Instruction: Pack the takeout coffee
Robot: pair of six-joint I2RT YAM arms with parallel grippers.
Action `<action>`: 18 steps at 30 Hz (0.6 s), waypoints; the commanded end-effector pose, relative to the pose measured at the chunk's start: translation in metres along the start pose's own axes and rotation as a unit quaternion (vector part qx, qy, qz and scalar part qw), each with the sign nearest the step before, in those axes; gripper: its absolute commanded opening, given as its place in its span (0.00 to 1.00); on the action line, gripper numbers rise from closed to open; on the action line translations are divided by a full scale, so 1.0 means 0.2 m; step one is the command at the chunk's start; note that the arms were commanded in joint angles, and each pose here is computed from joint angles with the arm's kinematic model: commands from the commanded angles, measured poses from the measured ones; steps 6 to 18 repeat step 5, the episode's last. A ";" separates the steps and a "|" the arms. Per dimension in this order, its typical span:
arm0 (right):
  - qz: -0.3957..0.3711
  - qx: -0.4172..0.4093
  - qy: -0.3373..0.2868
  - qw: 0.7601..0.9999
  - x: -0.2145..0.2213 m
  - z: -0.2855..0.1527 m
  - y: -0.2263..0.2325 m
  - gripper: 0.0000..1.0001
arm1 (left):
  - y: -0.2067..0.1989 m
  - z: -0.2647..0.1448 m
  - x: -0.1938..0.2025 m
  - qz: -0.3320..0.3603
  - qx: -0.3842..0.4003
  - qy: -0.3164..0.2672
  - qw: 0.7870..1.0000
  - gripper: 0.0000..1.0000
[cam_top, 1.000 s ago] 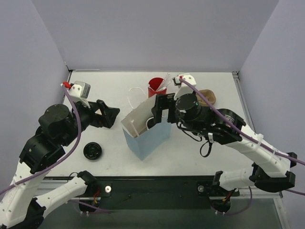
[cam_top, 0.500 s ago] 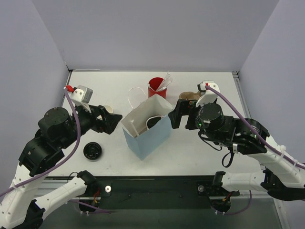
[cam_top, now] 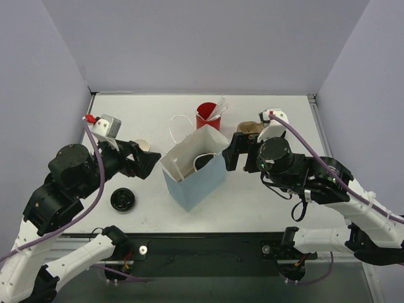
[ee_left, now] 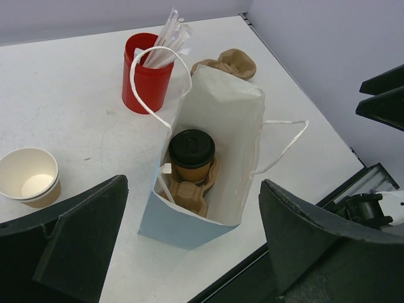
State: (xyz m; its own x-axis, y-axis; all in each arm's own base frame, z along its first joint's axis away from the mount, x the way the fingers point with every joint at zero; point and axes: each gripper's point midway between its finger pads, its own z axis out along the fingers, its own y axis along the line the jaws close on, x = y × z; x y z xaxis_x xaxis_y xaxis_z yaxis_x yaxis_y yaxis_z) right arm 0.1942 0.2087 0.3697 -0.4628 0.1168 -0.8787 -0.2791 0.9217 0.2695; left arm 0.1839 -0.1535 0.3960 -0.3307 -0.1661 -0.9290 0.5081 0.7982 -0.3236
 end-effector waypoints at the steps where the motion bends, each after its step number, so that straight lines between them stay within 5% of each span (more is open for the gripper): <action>1: 0.006 0.015 -0.013 1.000 -0.02 0.01 -0.02 1.00 | 0.00 -0.01 -0.03 -0.003 -0.002 -0.011 1.000 0.95; 18: 0.010 0.020 -0.015 1.000 -0.02 0.02 -0.02 1.00 | 0.00 -0.01 -0.03 -0.001 -0.002 -0.010 1.000 0.95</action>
